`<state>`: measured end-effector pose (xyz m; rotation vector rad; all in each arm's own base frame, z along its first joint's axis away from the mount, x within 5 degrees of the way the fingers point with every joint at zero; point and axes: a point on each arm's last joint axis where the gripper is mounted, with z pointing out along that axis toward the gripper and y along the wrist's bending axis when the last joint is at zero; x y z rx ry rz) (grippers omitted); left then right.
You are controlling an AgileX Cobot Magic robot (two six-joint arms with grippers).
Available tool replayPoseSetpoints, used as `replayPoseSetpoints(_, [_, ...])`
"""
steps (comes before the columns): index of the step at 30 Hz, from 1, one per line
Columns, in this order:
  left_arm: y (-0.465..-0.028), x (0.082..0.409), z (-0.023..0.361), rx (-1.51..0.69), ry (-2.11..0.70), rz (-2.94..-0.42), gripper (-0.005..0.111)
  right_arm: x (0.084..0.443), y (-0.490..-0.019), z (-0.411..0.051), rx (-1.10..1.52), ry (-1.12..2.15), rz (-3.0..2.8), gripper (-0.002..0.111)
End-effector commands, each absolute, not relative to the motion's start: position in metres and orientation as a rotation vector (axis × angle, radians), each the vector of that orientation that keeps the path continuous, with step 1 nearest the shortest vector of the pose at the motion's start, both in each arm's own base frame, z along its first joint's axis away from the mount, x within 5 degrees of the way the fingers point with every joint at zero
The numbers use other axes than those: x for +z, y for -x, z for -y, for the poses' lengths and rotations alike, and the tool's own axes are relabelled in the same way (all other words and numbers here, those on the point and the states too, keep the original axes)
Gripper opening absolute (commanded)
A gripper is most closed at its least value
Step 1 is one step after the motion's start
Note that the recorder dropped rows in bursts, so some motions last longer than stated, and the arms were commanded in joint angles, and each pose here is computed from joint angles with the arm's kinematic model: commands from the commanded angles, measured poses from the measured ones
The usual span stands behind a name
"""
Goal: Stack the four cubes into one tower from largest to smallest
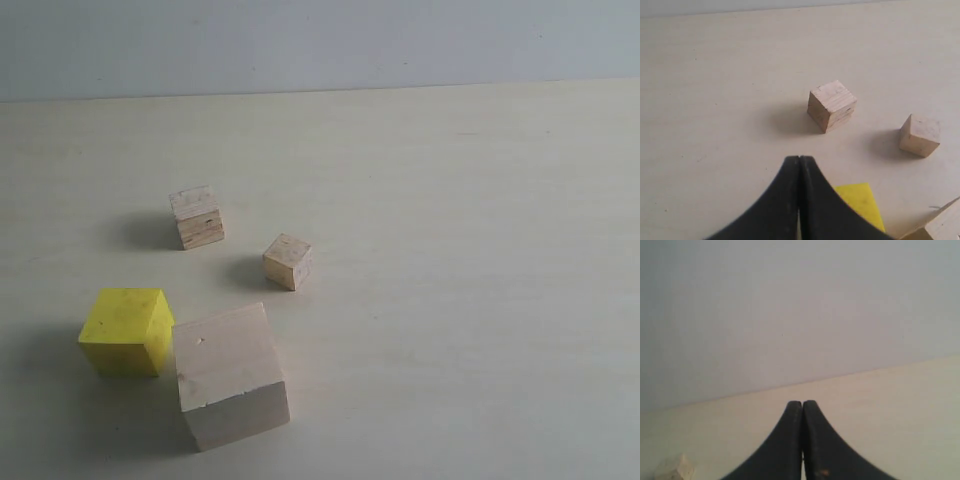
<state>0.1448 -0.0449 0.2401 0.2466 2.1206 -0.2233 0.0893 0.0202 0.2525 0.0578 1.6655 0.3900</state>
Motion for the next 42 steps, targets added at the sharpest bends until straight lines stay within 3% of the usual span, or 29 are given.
replayPoseSetpoints(1, [-0.148,0.248,0.047,-0.239,-0.244,-2.047,0.000,0.246,-0.099,-0.026,0.402,-0.030,-1.755,0.000])
replayPoseSetpoints(16, [-0.148,0.267,0.047,-0.264,-0.210,-1.852,0.000,0.228,-0.103,-0.030,0.488,-0.161,-1.952,0.000])
replayPoseSetpoints(42, [-0.144,0.253,0.046,-0.355,-0.068,-2.035,0.000,0.233,-0.105,-0.030,0.498,-0.164,-1.892,0.000])
